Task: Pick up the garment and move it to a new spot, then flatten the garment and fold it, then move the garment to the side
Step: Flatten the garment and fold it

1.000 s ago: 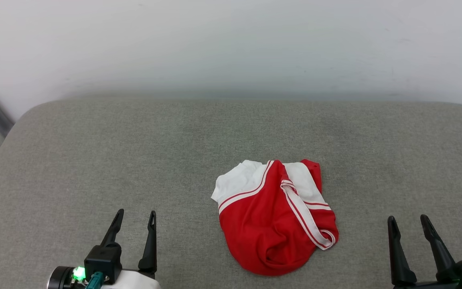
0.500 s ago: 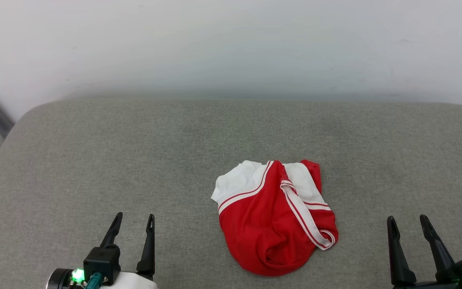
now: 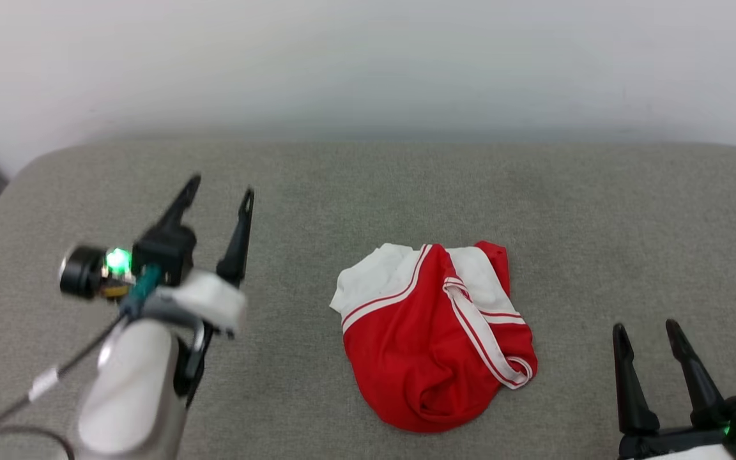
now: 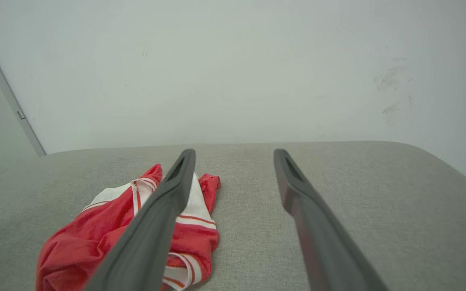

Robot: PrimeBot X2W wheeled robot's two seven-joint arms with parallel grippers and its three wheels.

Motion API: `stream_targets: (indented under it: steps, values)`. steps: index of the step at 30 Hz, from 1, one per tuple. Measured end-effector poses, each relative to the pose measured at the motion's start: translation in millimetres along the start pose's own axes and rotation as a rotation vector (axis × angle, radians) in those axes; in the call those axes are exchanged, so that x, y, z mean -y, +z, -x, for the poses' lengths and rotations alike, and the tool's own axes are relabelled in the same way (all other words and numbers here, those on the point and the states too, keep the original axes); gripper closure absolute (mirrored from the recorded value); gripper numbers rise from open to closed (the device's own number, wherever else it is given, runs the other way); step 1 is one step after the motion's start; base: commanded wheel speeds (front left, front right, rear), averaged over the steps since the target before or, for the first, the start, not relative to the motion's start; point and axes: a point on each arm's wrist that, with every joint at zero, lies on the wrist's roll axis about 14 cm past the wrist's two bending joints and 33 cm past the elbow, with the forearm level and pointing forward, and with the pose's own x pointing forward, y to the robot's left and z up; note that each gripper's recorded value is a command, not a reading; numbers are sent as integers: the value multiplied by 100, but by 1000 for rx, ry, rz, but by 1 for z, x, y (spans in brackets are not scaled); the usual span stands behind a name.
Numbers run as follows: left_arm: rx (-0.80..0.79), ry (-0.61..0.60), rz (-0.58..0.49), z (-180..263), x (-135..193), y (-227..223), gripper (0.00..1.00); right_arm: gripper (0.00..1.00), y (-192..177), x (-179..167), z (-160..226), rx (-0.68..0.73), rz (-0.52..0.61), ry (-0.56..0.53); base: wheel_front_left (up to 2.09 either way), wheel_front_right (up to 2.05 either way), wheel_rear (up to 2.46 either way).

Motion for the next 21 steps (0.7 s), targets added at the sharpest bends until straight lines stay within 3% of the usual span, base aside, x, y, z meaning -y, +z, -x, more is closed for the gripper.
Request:
stream_targets:
  steps: [6, 11, 21]
  values:
    - [-46, -74, -33, -64, 2, 15, 0, 0, -4, 4, -14, -6, 5, -9, 0, 0, 0]
    - [-206, -192, -28, -100, 33, -2, 0, 0, -13, 9, -25, -26, 9, -18, 0, 0, 0]
    - [-661, -504, -79, -102, 98, -66, 0, 0, -28, 16, -48, -51, 18, -29, 0, 0, 0]
